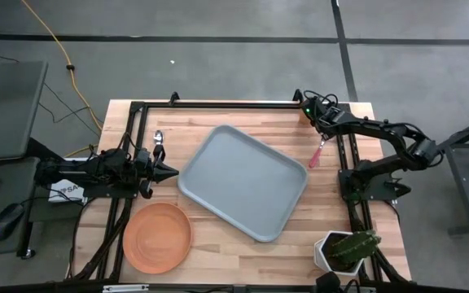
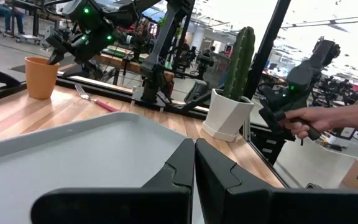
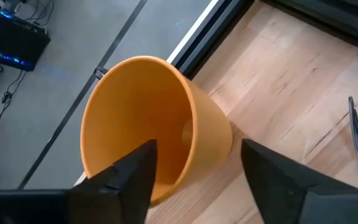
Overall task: Pick and place plate/cup/fork/spoon on tray
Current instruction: Put the yellow cup on the top right of the gray tray
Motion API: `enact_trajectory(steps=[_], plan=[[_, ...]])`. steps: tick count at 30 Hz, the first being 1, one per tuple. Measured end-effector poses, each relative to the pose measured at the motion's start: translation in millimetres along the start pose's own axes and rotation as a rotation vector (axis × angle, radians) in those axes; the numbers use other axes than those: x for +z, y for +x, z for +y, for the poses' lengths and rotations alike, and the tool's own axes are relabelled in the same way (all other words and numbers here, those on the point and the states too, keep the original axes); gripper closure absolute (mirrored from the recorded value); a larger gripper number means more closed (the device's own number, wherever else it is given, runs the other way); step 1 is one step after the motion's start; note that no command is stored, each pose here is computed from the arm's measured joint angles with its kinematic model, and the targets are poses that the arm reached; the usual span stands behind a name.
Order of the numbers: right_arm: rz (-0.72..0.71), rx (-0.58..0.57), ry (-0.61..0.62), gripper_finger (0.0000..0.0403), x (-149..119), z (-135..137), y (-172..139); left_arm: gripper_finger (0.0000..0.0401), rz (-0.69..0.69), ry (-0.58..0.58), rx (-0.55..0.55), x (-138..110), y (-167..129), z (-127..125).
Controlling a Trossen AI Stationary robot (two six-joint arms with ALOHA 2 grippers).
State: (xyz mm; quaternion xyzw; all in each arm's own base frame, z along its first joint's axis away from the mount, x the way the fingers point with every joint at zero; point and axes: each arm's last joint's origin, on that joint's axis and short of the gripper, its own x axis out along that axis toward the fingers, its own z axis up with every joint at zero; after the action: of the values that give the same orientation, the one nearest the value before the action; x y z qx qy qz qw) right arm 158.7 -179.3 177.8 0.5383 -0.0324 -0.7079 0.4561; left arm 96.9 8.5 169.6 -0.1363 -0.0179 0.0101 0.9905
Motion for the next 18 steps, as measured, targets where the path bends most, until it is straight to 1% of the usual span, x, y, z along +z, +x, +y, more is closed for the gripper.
enact_trajectory(steps=[9, 16, 18], plan=[[0.001, 0.0, 0.0, 0.0308, -0.1, 0.0, 0.0, 0.04, 0.0, 0.0, 0.0, 0.1, 0.0, -0.1], [0.006, 0.001, -0.014, 0.0387, -0.8, 0.0, -0.3, 0.04, 0.0, 0.0, -0.001, 0.1, 0.0, -0.1], [0.005, 0.001, -0.026, 0.0397, -0.7, 0.0, -0.3, 0.04, 0.0, 0.0, 0.0, 0.1, 0.0, 0.0]])
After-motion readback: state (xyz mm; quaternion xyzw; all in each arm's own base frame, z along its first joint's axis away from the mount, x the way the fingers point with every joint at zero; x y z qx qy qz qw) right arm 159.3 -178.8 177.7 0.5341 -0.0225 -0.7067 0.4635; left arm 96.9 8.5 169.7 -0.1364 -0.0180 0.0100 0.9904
